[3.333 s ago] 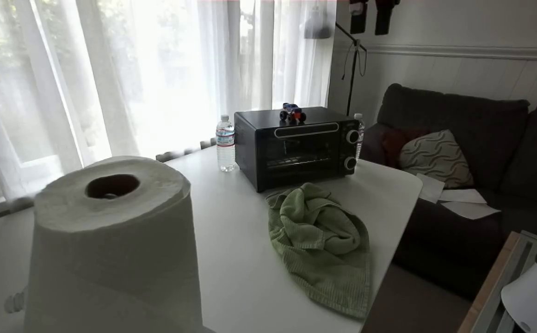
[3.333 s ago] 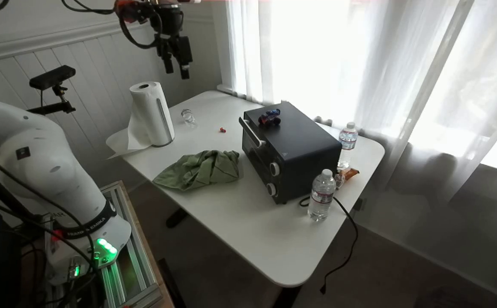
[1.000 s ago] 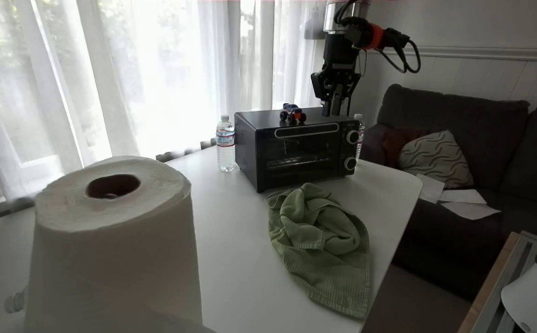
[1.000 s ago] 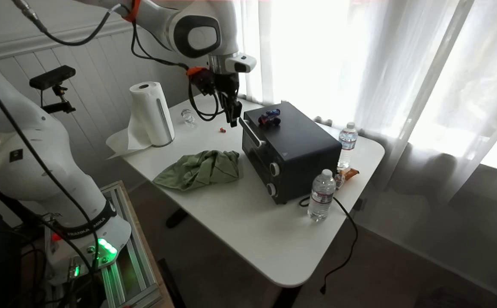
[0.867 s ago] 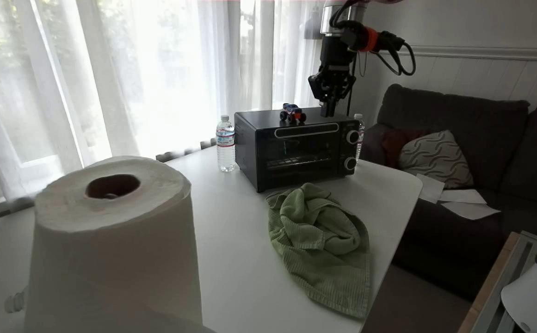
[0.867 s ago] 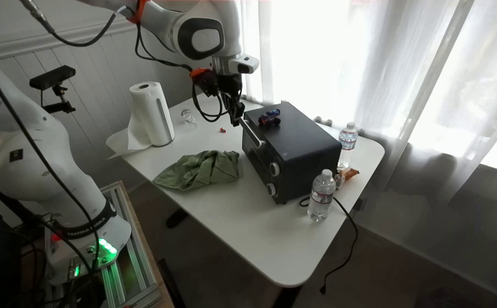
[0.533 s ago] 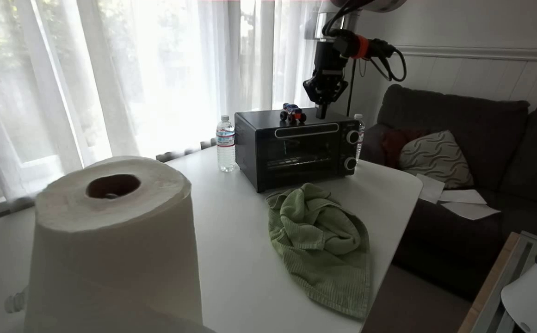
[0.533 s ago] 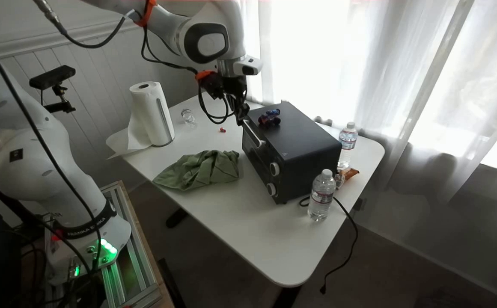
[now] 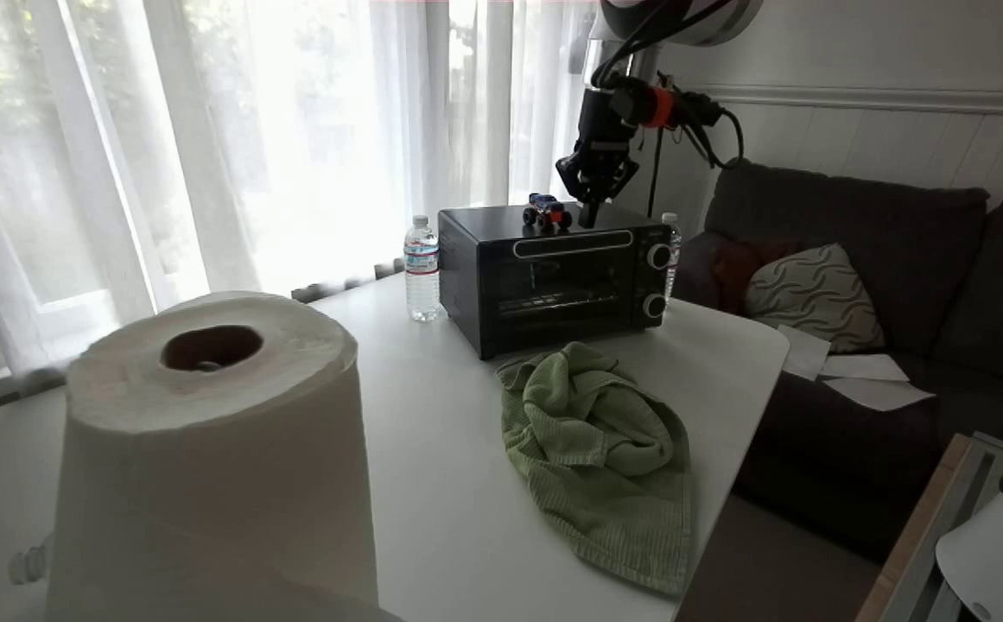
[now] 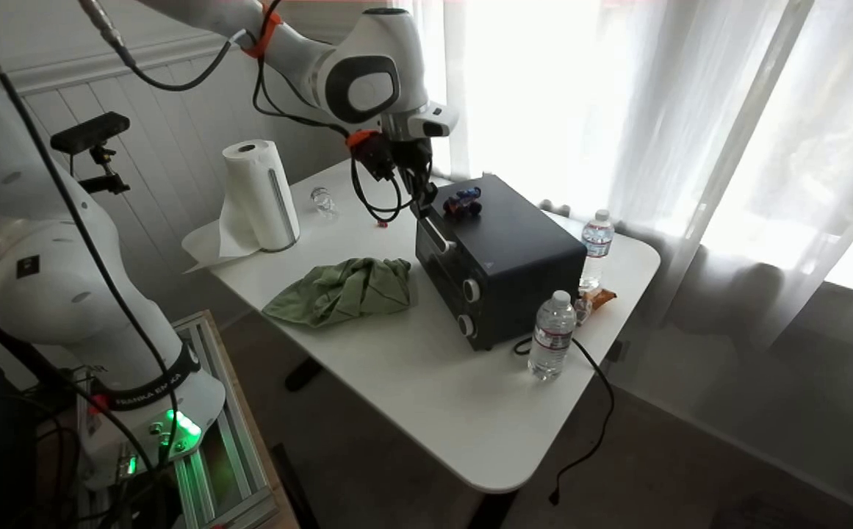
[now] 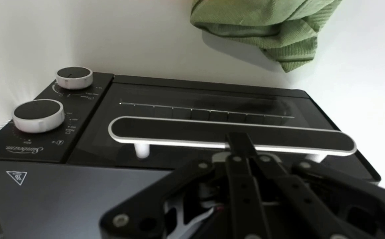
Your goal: Open the toaster oven.
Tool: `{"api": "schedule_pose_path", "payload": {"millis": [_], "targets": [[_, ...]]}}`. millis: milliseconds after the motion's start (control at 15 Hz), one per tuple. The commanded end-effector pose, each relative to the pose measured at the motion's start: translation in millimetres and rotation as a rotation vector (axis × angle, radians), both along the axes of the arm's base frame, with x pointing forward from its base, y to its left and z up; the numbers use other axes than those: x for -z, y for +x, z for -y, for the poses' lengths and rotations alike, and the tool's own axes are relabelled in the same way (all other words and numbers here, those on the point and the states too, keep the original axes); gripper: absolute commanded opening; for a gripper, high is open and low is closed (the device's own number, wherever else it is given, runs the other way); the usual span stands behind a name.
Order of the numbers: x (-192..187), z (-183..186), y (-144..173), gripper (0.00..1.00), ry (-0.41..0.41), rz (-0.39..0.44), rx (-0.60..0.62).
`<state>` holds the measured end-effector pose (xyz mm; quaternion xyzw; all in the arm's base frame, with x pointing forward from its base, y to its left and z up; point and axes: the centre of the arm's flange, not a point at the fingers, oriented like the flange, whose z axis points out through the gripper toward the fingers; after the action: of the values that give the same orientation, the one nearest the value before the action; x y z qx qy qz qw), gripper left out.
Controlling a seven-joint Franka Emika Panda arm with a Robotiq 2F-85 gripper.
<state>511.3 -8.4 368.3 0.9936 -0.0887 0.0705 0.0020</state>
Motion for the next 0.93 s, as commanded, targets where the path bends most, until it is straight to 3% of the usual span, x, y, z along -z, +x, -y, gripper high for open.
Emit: {"api": "schedule_pose_path", "payload": {"millis": [0,867], "targets": [[1.7,3.0,4.3,0.0,-0.007,0.035,0.024],[17.1,1.0,7.6,0.0,-0.012,0.064,0.009]]}}
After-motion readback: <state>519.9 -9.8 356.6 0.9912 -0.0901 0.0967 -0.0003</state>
